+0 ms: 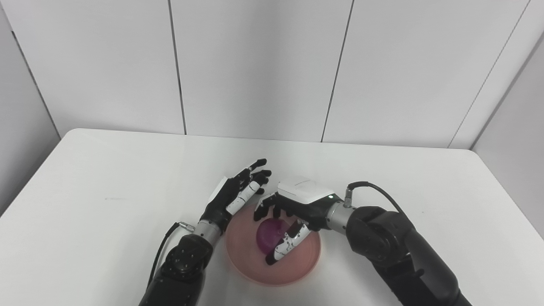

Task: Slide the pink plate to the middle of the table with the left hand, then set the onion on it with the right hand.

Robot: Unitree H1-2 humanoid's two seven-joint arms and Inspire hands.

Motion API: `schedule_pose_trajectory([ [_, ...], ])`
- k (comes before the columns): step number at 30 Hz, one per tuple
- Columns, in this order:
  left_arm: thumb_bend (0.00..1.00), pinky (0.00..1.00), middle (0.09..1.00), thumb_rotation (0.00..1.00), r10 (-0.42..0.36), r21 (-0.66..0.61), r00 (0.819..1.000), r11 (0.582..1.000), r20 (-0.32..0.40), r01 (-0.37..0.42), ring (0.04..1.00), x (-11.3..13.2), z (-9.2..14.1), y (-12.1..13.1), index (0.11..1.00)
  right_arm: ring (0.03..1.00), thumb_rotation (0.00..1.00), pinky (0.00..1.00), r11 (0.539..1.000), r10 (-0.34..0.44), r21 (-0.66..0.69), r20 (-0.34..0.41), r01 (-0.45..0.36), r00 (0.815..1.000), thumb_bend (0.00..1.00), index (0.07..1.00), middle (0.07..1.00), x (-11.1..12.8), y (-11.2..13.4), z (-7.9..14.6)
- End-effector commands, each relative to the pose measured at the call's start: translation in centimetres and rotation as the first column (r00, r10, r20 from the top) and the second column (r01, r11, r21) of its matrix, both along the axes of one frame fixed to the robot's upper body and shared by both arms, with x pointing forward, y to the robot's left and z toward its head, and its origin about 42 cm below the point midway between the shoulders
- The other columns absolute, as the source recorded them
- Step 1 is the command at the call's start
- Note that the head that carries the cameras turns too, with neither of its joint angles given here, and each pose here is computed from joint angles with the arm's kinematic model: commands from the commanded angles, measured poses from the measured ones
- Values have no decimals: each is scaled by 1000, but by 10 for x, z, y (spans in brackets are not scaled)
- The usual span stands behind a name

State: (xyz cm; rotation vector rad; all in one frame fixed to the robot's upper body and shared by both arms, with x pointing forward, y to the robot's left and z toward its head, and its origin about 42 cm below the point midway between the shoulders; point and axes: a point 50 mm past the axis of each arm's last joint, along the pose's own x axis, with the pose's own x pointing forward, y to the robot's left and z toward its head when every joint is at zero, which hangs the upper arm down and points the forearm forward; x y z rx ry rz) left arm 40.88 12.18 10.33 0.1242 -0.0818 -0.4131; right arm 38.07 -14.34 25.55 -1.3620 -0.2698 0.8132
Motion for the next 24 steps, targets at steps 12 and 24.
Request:
schedule_pose_trajectory([
  [12,819,768,823,829,12,-19,992,1000,-126,-15,825,-28,-44,3,871,629,606,505,991,-49,131,174,26,984,1000,676,682,-6,-43,34],
  [24,803,794,827,812,11,-25,992,1000,-129,-14,828,-28,-41,5,872,860,997,766,750,-282,616,-30,240,959,922,843,873,0,-72,-18],
])
